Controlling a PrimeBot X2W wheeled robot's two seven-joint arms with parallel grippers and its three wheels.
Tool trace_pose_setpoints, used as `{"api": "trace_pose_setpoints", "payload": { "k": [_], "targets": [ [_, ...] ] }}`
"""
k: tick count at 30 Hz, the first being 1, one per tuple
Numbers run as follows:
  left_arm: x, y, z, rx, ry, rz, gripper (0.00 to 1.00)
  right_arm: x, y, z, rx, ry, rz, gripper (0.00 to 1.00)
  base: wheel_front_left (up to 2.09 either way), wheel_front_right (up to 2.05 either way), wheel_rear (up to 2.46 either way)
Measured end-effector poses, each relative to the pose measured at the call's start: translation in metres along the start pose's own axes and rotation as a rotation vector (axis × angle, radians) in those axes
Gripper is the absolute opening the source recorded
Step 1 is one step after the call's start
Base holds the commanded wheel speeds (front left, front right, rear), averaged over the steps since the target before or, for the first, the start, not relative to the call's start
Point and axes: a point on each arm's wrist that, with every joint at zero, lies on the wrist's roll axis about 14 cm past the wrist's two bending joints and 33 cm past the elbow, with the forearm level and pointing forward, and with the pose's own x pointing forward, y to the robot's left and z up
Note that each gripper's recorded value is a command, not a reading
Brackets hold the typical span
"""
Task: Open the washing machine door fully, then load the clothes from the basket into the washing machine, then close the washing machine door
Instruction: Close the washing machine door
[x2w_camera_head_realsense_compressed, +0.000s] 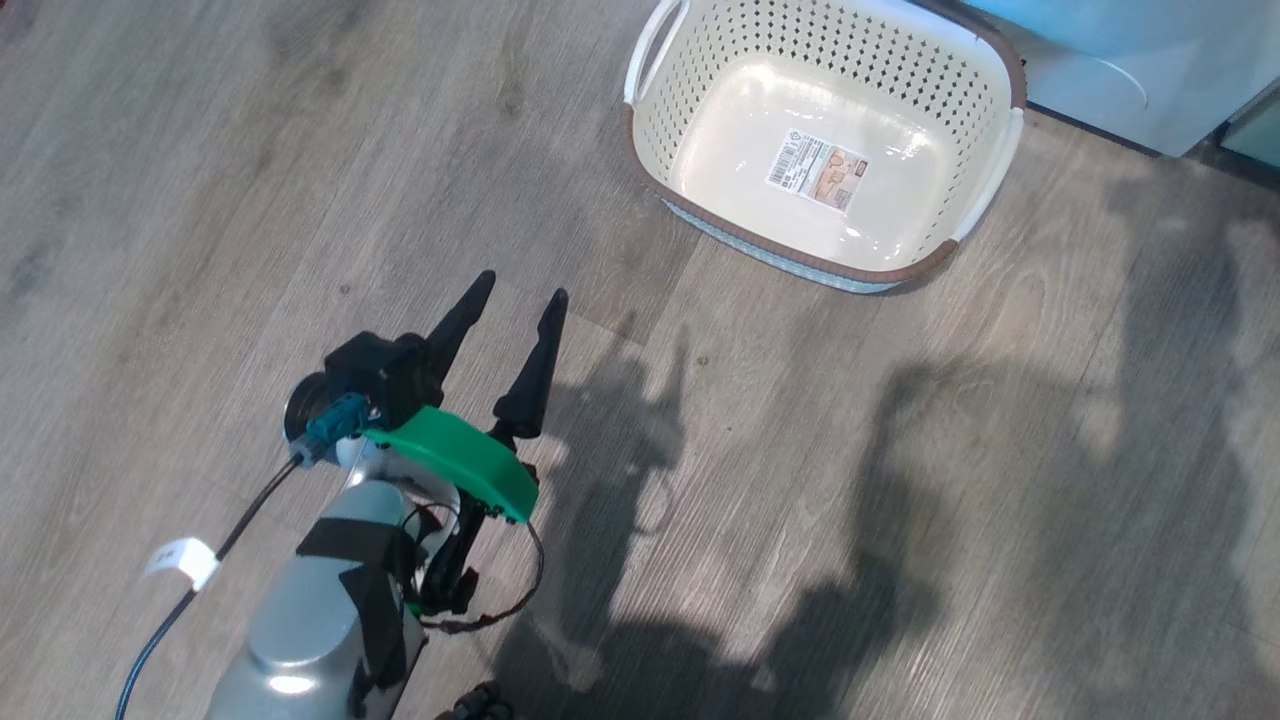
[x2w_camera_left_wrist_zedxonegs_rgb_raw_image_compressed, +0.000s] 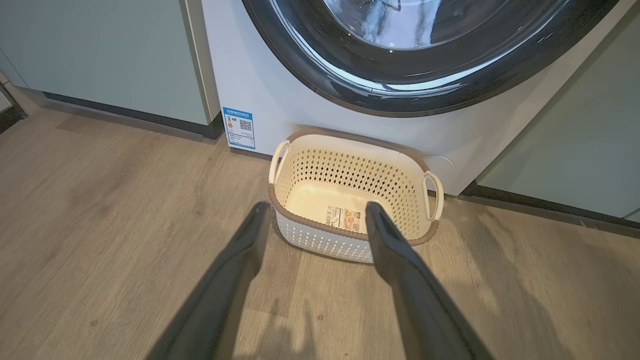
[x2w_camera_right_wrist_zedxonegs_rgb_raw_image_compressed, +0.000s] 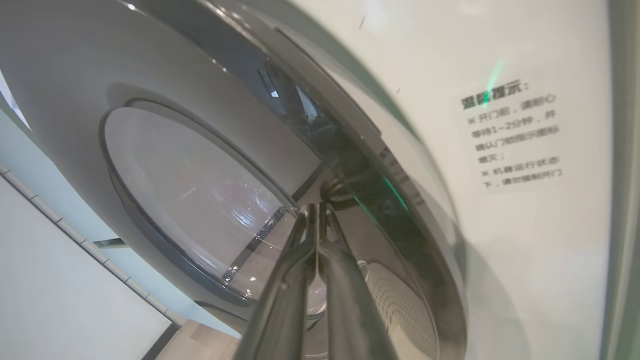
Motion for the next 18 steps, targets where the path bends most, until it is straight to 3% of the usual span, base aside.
{"api": "trace_pose_setpoints", "payload": {
  "k": [18],
  "targets": [
    [0.006, -0.002, -0.002, 0.004, 0.002, -0.006, 1.0, 0.009, -0.003, 0.009, -0.019, -0.03, -0.004, 0.0, 0.0, 0.0, 0.0]
  ]
}}
